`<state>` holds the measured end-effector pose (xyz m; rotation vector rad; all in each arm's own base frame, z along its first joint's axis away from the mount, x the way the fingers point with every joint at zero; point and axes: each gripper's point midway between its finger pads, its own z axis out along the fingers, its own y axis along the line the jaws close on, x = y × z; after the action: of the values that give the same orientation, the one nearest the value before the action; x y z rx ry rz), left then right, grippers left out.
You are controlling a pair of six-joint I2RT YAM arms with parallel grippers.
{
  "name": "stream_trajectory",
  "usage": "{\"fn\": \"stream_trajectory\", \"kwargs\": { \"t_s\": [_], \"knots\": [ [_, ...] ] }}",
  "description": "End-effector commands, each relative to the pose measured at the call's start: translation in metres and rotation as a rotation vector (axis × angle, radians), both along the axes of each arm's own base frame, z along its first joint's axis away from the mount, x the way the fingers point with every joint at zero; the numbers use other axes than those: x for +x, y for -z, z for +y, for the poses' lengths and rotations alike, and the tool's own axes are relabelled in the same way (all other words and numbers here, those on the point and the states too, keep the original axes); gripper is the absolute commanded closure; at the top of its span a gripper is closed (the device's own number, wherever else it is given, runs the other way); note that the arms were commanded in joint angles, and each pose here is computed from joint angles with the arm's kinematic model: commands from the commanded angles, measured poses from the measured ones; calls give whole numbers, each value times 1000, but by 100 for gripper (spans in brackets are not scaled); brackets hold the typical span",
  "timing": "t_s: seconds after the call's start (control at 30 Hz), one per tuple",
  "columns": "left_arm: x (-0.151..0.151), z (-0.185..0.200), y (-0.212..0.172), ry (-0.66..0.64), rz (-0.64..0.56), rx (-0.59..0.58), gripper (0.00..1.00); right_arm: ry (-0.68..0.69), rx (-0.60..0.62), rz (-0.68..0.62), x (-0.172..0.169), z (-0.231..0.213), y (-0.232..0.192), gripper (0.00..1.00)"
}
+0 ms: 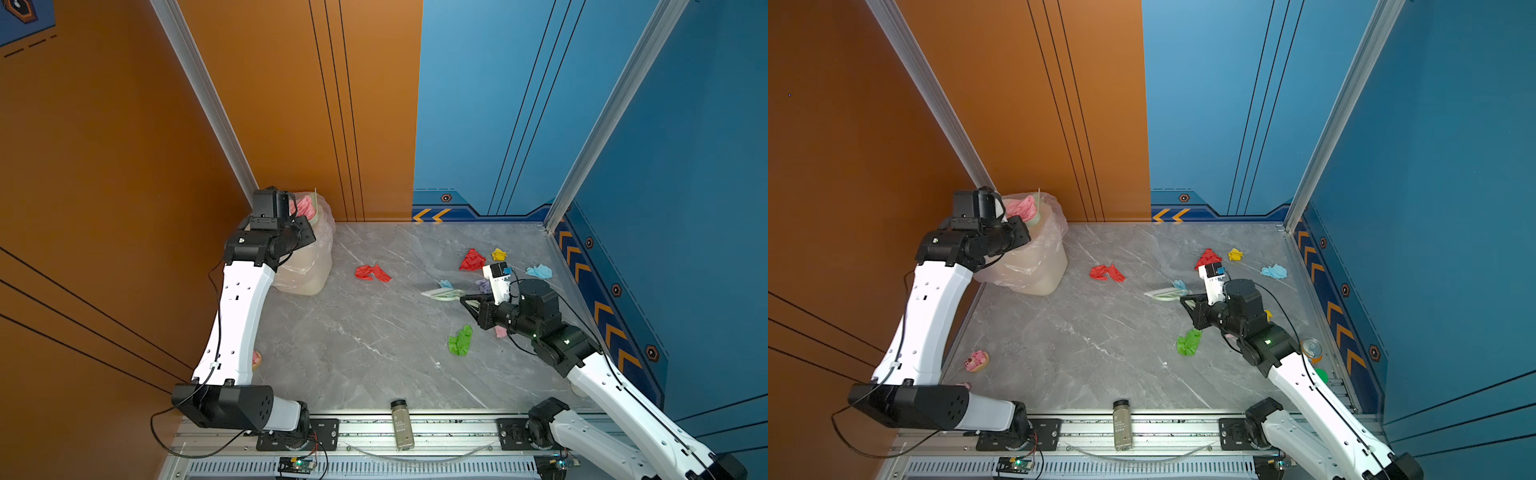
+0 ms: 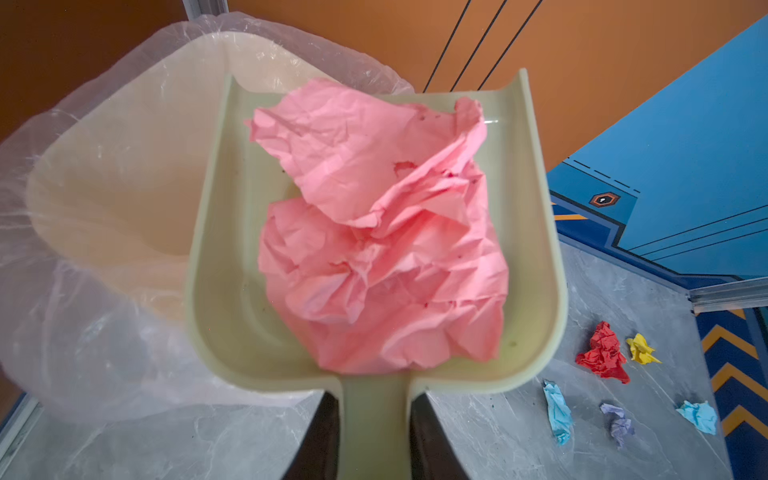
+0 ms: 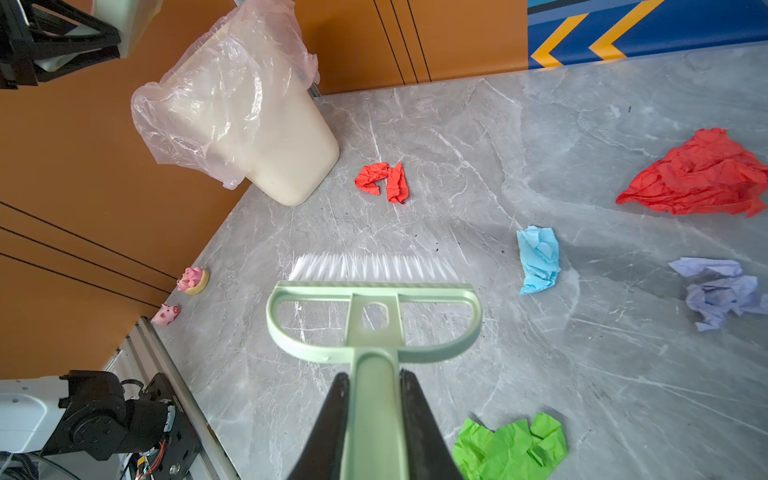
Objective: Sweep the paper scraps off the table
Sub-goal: 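Carry the loaded dustpan with the left gripper up over the white bin, then tilt the dustpan with the left gripper to dump the pink paper into the bin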
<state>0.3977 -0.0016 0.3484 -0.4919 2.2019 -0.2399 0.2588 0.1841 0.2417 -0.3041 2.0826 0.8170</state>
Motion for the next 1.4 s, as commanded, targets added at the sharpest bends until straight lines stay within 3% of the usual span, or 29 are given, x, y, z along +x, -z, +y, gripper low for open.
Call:
{"fn": "stream_trajectory", "kwargs": {
  "t_s": [0.0, 0.23, 0.63, 0.77, 0.97, 1.17, 1.37],
  "knots": [
    [14, -12, -14, 67, -62, -143, 100, 26, -12, 5, 8, -2, 1, 100],
    [24, -5, -11, 73, -86, -256, 100, 32, 11, 24, 17, 4, 6, 100],
    [24, -13, -16, 137, -164, -568, 100, 29, 16, 18, 21, 7, 6, 100],
    [20, -12, -26, 146, -196, -633, 100, 24, 18, 16, 22, 8, 5, 100],
    [21, -9, -51, 184, -312, -830, 100, 25, 18, 13, 23, 9, 4, 100],
    [17, -7, -63, 203, -340, -894, 100, 25, 26, 13, 24, 10, 4, 100],
    [17, -6, -81, 237, -403, -1054, 100, 22, 25, 17, 24, 12, 5, 100]
  ]
}}
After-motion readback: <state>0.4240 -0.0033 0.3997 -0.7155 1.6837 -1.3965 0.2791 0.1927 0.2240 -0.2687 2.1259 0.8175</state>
